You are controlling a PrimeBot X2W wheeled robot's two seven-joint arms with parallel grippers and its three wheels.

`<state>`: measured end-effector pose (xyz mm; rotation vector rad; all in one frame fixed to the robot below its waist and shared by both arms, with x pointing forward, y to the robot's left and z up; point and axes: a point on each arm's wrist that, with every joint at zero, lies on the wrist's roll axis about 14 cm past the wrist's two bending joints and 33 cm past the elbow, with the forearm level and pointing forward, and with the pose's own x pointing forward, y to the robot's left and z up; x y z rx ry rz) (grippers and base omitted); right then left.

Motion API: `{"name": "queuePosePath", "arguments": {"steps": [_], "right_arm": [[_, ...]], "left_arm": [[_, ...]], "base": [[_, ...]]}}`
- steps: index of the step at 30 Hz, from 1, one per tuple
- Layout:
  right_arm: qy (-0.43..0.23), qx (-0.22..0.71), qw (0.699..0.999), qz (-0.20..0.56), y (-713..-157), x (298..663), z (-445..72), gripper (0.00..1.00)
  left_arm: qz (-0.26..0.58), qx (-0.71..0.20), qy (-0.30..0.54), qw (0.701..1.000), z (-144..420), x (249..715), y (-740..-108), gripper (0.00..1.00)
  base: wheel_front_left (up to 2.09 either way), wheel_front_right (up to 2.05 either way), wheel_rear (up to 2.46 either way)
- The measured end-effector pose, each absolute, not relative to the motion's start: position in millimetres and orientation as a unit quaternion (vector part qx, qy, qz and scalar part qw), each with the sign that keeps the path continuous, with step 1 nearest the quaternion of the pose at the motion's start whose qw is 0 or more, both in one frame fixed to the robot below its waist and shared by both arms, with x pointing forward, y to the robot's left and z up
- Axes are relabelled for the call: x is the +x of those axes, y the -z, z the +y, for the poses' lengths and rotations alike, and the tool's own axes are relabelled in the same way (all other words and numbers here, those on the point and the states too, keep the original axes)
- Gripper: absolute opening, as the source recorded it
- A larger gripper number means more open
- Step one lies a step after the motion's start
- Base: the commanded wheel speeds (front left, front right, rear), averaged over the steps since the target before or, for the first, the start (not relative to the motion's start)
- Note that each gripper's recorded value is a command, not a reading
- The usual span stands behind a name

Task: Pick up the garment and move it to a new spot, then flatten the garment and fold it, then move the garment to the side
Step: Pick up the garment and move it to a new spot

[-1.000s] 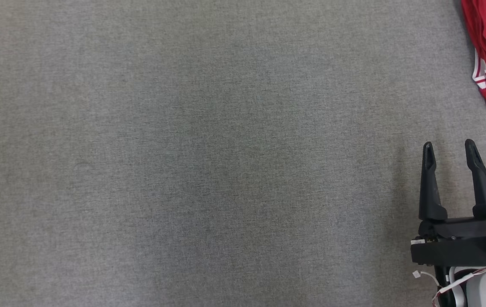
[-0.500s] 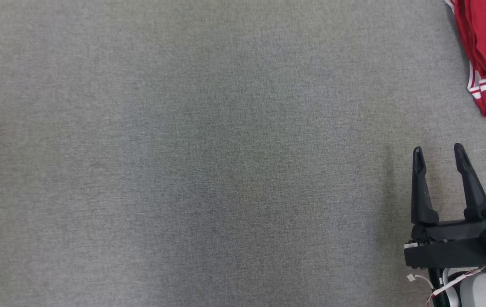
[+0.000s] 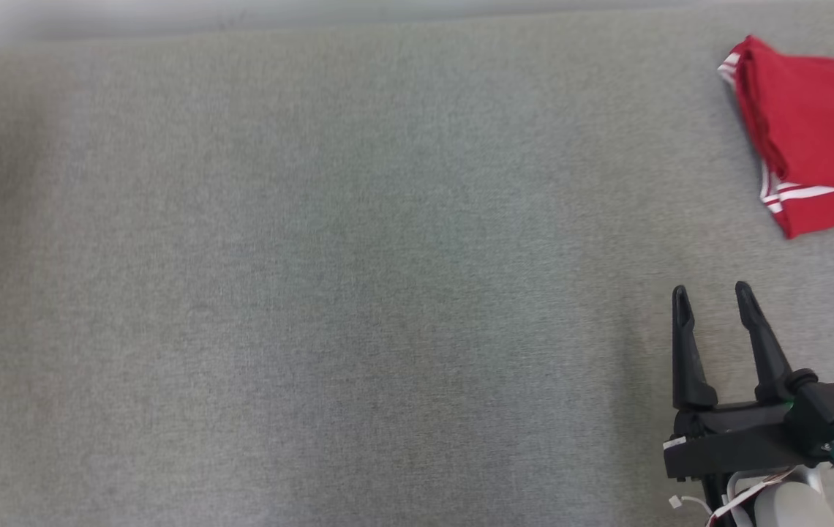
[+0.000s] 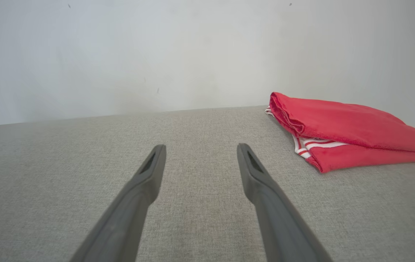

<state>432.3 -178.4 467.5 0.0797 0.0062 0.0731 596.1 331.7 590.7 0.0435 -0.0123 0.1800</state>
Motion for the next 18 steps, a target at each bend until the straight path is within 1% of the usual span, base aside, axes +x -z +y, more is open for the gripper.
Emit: {"name": "queuePosePath", "arguments": {"steps": [6,8,9,16,17,18], "right_arm": [[-0.018,0.051,0.999,-0.002,-473.4,418.3,-188.8,1.0],[-0.006,0.053,0.999,-0.003,-474.8,412.6,-196.4,1.0],[0.008,0.057,0.998,-0.003,-475.4,406.0,-205.0,1.0],[0.055,0.07,0.996,-0.016,-486.0,382.1,-234.4,1.0],[0.055,0.07,0.996,-0.016,-486.0,382.1,-234.4,1.0],[0.062,0.07,0.995,-0.017,-487.5,378.4,-238.7,1.0]], "left_arm": [[-0.096,0.034,-0.001,0.995,255.5,612.5,-667.5,0.0],[-0.117,0.035,0.04,0.992,218.3,616.3,-684.7,0.0],[-0.134,0.033,0.083,0.987,179.1,617.3,-699.5,0.0],[-0.17,-0.001,0.222,0.96,50.2,600.2,-730.2,0.0],[-0.17,-0.001,0.222,0.96,50.2,600.2,-730.2,0.0],[-0.171,-0.007,0.242,0.955,31.6,595.3,-730.4,0.0]], "base": [[0.0,0.0,0.0],[0.0,0.0,0.0],[0.0,0.0,0.0],[0.0,0.0,0.0],[0.0,0.0,0.0],[0.0,0.0,0.0]]}}
